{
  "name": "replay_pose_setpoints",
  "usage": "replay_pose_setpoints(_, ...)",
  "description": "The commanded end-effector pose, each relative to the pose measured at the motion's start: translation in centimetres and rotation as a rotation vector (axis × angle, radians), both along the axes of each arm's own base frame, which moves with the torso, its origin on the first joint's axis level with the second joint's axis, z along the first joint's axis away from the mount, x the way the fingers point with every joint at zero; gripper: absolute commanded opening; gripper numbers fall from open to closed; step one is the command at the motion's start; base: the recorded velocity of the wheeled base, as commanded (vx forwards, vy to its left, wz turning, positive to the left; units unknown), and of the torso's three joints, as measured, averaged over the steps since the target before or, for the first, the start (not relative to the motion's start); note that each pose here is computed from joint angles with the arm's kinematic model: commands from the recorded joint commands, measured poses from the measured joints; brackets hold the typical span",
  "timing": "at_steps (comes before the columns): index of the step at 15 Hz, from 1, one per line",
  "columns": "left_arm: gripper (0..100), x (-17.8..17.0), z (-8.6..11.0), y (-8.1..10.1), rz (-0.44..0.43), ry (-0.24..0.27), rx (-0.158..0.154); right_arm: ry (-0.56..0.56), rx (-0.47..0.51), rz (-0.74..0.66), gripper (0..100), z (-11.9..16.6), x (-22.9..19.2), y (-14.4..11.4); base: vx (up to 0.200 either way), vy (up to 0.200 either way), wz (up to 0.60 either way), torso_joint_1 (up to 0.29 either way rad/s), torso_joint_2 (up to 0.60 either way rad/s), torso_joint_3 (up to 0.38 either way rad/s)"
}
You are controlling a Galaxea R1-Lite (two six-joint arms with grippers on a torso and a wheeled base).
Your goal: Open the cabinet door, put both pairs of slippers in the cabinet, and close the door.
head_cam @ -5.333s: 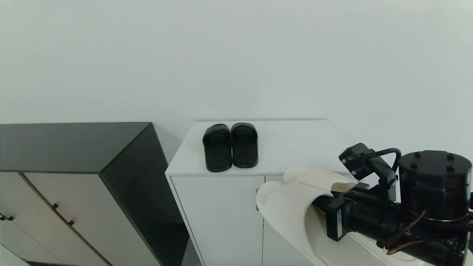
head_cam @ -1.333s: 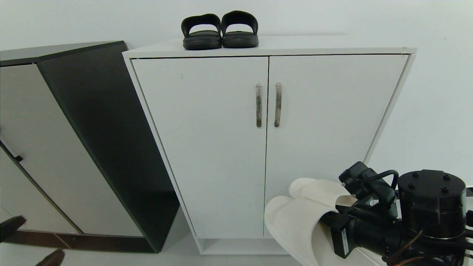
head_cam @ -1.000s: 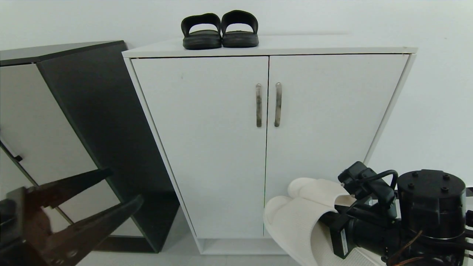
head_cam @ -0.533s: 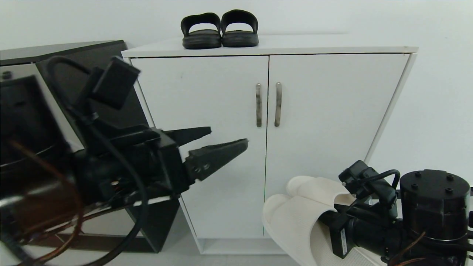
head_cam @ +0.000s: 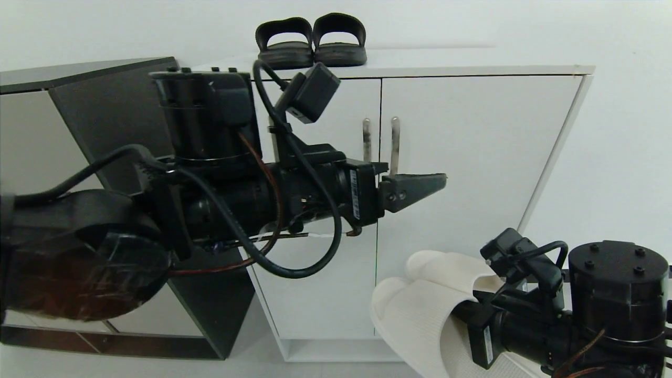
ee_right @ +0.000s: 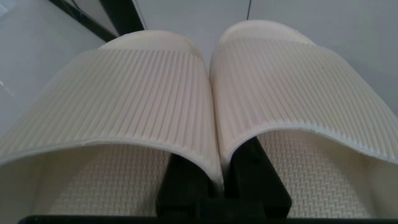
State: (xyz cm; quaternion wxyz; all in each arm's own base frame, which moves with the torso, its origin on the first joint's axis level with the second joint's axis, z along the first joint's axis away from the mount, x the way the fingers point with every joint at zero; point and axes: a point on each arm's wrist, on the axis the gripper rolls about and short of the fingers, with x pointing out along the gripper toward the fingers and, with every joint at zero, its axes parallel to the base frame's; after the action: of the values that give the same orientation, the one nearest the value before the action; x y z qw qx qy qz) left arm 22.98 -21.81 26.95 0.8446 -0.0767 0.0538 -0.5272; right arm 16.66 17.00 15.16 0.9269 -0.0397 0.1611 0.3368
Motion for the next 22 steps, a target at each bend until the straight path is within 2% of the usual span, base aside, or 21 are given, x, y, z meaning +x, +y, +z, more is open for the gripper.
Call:
replay_pose_setpoints(1, 100, 2.1, 0.3, -1.7, -0.07, 0.052, -0.014, 0.001, -0.002, 0.002, 0, 0.0, 0.0, 0.0, 0.0, 0.0, 0.0, 0.0, 0.0, 0.0)
replay_pose_setpoints(2, 100, 2.9, 0.7, -1.7, -0.1, 0.078, -0.03, 0.002, 0.0, 0.001, 0, 0.0, 0.0, 0.0, 0.0, 0.0, 0.0, 0.0, 0.0, 0.0)
replay_pose_setpoints(3, 100, 3.7, 0.9, -1.9, -0.103, 0.083, -0.032, 0.003, -0.004, 0.002, 0, -0.1, 0.0, 0.1, 0.0, 0.0, 0.0, 0.0, 0.0, 0.0)
replay_pose_setpoints(5, 100, 5.5, 0.6, -2.6, -0.025, 0.08, -0.029, 0.004, -0.005, 0.003, 0, -0.1, 0.0, 0.1, 0.0, 0.0, 0.0, 0.0, 0.0, 0.0)
replay_pose_setpoints(7, 100, 6.6, 0.5, -2.5, 0.029, 0.061, -0.028, 0.007, -0.006, 0.003, 0, -0.2, 0.1, 0.1, 0.0, 0.0, 0.0, 0.0, 0.0, 0.0)
replay_pose_setpoints(13, 100, 7.8, 0.0, -1.8, 0.113, 0.069, -0.014, 0.017, -0.016, 0.003, 0, -0.6, 0.2, 0.2, 0.0, 0.0, 0.0, 0.0, 0.0, 0.0)
replay_pose_setpoints(18, 100, 9.2, -0.2, -2.5, 0.127, 0.062, -0.022, 0.016, -0.014, 0.003, 0, -0.5, 0.1, 0.2, 0.0, 0.0, 0.0, 0.0, 0.0, 0.0)
replay_pose_setpoints(21, 100, 9.4, -0.1, -2.8, 0.126, 0.074, -0.012, 0.015, -0.013, 0.003, 0, -0.5, 0.1, 0.2, 0.0, 0.0, 0.0, 0.0, 0.0, 0.0)
replay_pose_setpoints(22, 0, 9.4, 0.0, -2.7, 0.126, 0.073, -0.013, 0.015, -0.013, 0.003, 0, -0.5, 0.1, 0.2, 0.0, 0.0, 0.0, 0.0, 0.0, 0.0)
